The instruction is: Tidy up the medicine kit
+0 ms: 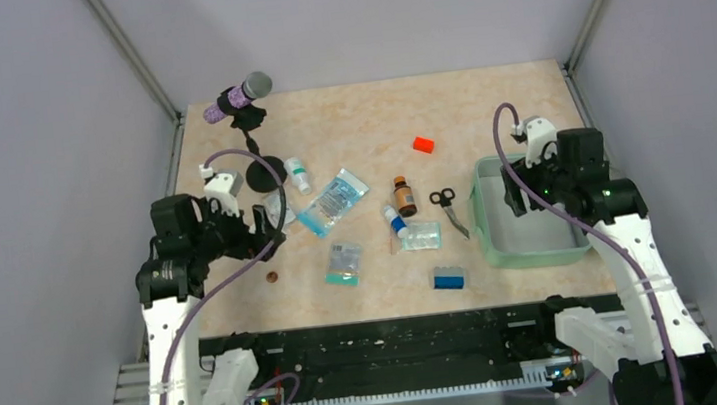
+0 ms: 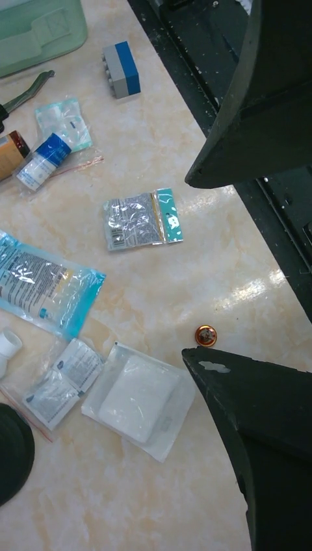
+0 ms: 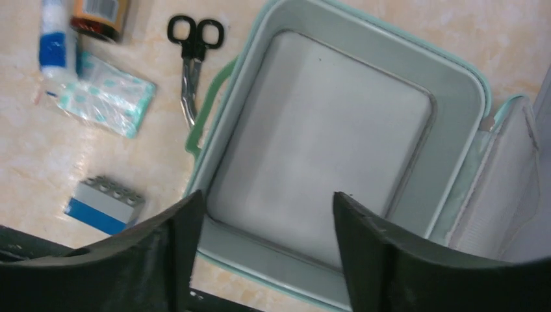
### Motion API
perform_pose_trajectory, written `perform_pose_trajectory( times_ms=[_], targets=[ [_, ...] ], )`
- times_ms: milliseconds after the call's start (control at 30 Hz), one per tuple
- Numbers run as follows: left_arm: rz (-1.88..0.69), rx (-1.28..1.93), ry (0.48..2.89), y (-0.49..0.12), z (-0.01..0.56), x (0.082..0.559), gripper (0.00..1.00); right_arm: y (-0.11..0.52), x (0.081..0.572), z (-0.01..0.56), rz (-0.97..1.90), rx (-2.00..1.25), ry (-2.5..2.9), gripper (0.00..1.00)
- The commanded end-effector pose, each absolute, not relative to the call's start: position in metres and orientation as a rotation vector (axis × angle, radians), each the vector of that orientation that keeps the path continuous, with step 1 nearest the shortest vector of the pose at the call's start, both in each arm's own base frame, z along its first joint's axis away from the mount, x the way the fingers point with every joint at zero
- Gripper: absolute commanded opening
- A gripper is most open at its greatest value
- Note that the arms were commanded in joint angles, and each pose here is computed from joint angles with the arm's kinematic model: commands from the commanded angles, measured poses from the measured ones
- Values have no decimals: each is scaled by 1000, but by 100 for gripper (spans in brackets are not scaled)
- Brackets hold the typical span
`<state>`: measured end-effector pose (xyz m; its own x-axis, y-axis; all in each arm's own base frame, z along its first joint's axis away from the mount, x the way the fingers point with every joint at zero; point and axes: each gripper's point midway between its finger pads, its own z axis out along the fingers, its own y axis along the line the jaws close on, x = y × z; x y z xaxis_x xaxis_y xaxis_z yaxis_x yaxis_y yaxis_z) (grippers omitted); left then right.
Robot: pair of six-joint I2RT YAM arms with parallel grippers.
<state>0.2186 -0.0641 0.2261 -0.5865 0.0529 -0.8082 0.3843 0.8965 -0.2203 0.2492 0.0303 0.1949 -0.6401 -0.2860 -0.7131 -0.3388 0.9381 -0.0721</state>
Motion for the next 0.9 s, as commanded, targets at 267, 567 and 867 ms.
perform_pose_trajectory(
  times_ms=[267, 567, 867],
  targets=[
    [-397, 727, 2220, -103, 184, 268, 82, 81, 239, 249, 341, -624, 1933, 85],
    [-165, 848, 2198, -140, 149, 335, 63, 90, 226, 247, 402, -644, 1911, 82],
    [-108, 793, 2234, -173, 118, 396, 58, 91, 220, 243, 418, -643, 1930, 81]
  ],
)
